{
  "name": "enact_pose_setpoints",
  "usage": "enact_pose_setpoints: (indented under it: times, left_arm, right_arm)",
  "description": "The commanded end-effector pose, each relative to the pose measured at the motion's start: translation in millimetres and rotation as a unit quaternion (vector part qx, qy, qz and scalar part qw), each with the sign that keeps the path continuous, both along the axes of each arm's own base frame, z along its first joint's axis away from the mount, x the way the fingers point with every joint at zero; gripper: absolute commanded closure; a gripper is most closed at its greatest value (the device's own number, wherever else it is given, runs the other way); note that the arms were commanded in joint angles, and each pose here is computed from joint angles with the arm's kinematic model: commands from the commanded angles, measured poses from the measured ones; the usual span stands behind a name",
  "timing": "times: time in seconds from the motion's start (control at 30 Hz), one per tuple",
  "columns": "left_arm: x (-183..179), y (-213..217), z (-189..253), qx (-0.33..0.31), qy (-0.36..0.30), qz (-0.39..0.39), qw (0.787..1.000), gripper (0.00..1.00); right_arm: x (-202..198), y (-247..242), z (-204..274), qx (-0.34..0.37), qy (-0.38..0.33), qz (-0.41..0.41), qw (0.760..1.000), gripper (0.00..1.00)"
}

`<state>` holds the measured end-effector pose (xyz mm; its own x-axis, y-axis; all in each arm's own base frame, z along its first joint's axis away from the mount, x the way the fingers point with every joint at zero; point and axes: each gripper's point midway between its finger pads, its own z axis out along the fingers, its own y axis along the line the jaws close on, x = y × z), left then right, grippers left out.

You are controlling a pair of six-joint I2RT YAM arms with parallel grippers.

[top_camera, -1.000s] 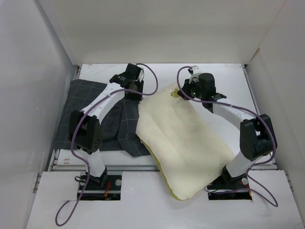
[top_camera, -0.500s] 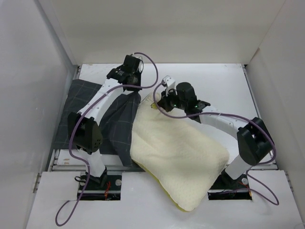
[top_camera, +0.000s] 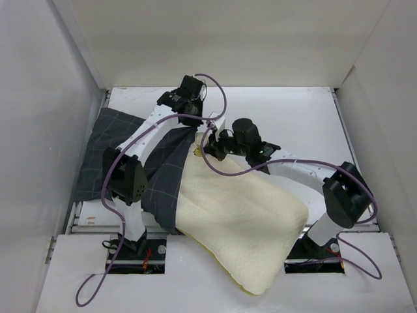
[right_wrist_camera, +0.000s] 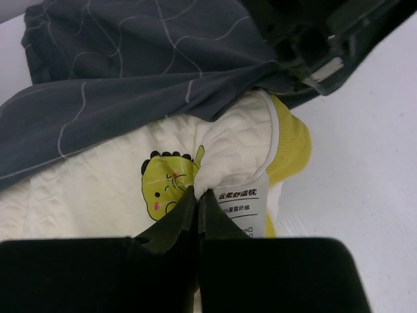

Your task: Put the pillow into the pillowcase

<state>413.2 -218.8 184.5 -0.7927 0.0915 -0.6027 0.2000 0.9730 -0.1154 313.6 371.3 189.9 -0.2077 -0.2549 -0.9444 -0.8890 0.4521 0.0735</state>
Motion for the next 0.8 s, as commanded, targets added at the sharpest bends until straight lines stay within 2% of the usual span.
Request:
enact_pose_setpoints:
  times: [0.0, 0.17, 0.37, 0.5, 0.53, 0.57, 0.63, 0.7, 0.77]
  left_arm:
    - [26.7, -29.9, 73.2, -0.088, -0.102, -0.01, 0.991, 1.0]
    - [10.0, -54.6, 112.8, -0.132, -0.135, -0.058, 0.98, 1.0]
    - [-14.1, -69.8, 138.8, -0.163, -0.155, -0.108, 0.968, 1.0]
    - [-41.3, -71.8, 126.5, -0.17, -0.134, -0.127, 0.968, 1.0]
    - [-50.2, -71.5, 134.0, -0.18, -0.142, -0.129, 0.965, 1.0]
    - [-55.7, -71.1, 118.4, -0.179, -0.129, -0.134, 0.966, 1.0]
    - [-68.6, -71.6, 118.3, -0.196, -0.124, -0.147, 0.962, 1.0]
    - [-76.3, -73.6, 105.8, -0.195, -0.111, -0.154, 0.962, 1.0]
    - [-81.5, -77.7, 102.2, -0.197, -0.103, -0.163, 0.961, 1.0]
  right_arm:
    - [-59.1, 40.1, 2.9, 0.034, 0.0, 0.147, 0.989, 1.0]
    - [-43.1, 54.0, -34.3, 0.013, 0.034, 0.133, 0.99, 1.0]
    - [-26.2, 74.1, -17.8, 0.069, 0.031, 0.112, 0.991, 1.0]
    - [13.0, 61.0, -9.8, 0.122, 0.051, 0.011, 0.991, 1.0]
    - [22.0, 54.5, -7.6, 0.146, 0.078, -0.018, 0.986, 1.0]
    - [45.1, 35.2, -14.3, 0.156, 0.088, -0.077, 0.981, 1.0]
    - [62.9, 19.8, -7.1, 0.198, 0.092, -0.118, 0.969, 0.99]
    - [85.5, -7.0, 8.5, 0.225, 0.068, -0.172, 0.957, 0.95]
    - [103.3, -24.6, 10.8, 0.229, 0.068, -0.225, 0.945, 0.9]
